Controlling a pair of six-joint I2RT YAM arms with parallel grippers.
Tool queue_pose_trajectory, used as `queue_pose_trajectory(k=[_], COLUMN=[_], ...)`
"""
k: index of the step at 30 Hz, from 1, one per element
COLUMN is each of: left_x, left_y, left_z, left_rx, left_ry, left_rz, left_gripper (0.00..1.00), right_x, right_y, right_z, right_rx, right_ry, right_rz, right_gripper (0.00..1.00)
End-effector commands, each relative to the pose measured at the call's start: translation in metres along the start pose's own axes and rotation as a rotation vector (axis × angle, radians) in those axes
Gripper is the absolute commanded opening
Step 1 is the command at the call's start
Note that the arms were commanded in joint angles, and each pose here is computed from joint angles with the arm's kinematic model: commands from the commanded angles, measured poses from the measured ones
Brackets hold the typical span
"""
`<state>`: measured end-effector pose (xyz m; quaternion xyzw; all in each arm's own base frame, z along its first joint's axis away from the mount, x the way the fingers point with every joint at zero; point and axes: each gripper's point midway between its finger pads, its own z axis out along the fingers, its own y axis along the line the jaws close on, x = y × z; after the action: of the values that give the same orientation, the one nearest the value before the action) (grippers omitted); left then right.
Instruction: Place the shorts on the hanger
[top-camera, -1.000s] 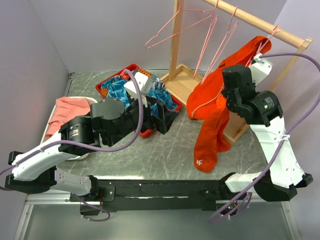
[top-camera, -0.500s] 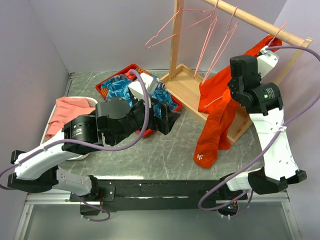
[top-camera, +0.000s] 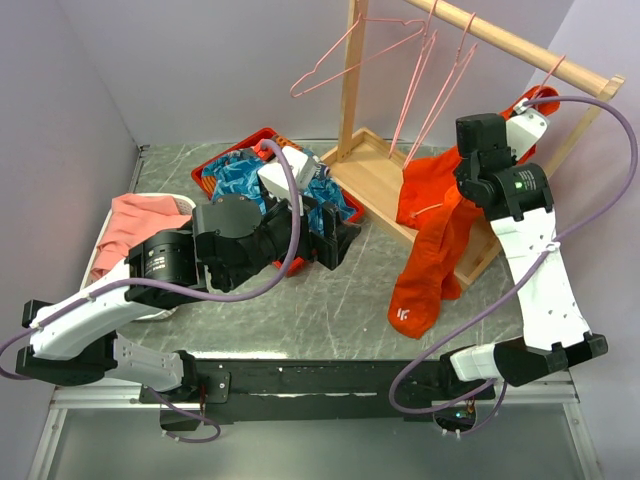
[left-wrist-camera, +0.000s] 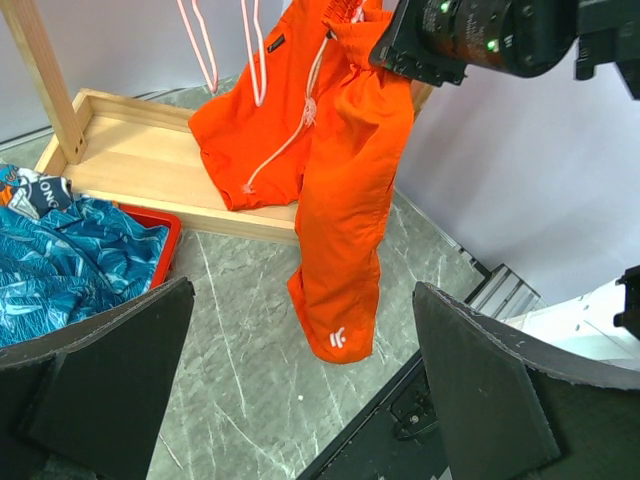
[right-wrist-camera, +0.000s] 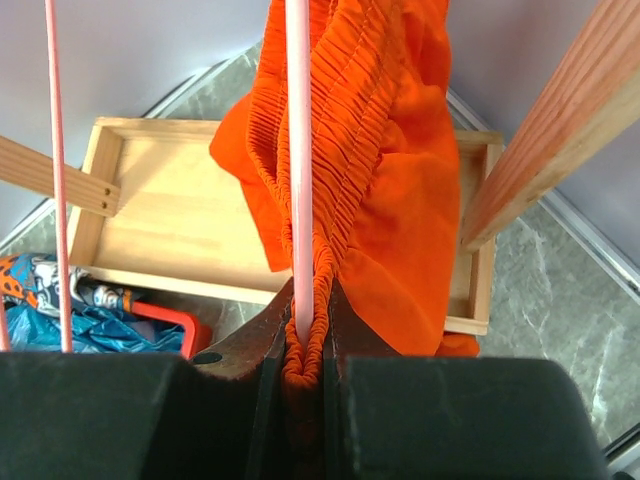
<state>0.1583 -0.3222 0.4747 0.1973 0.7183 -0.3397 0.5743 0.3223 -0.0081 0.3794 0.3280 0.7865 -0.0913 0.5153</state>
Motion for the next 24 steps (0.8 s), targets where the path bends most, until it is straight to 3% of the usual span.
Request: queue_pose_trajectory(k=[1, 6, 8, 9, 12, 15, 24], left_x=[-0.014, -0.011, -0.01, -0.01, -0.01, -0.008, 0.019], left_y=[0.0, 0.001, 0.002, 0.003, 0.007, 0.012, 0.028], left_z=[-0.008, -0.009, -0.011, -0.012, -0.014, -0.017, -0.01], left_rx=[0.011, 0.012, 0.013, 0.011, -0.002, -0.019, -0.09], left_ry=[-0.044, -0.036, -0.033, -0.034, -0.042, -0.048, -0.031], left_rz=[-0.016, -0.016, -0.016, -0.018, -0.027, -0.041, -0.08], left_gripper=[0.97, 0.97, 0.96, 0.97, 0.96, 0.96, 0.96], right_x=[-0.027, -0.024, -0.023, -0.023, -0.021, -0.017, 0.001], right_y=[0.001, 0.008, 0.011, 0.011, 0.014, 0.011, -0.023], right_z=[-0.005, 0.002, 0.004, 0.004, -0.002, -0.014, -0.062], right_rx=[-0.021, -0.024, -0.03, -0.034, -0.076, -0.133, -0.28], right_ry=[-0.097, -0.089, -0.088, -0.085, -0.066, -0.052, -0.028], right_rz=[0.091, 0.101, 0.106, 0.107, 0.116, 0.127, 0.12], right_gripper=[0.0, 0.01, 0.13, 0.26, 0.5, 0.66, 0.81])
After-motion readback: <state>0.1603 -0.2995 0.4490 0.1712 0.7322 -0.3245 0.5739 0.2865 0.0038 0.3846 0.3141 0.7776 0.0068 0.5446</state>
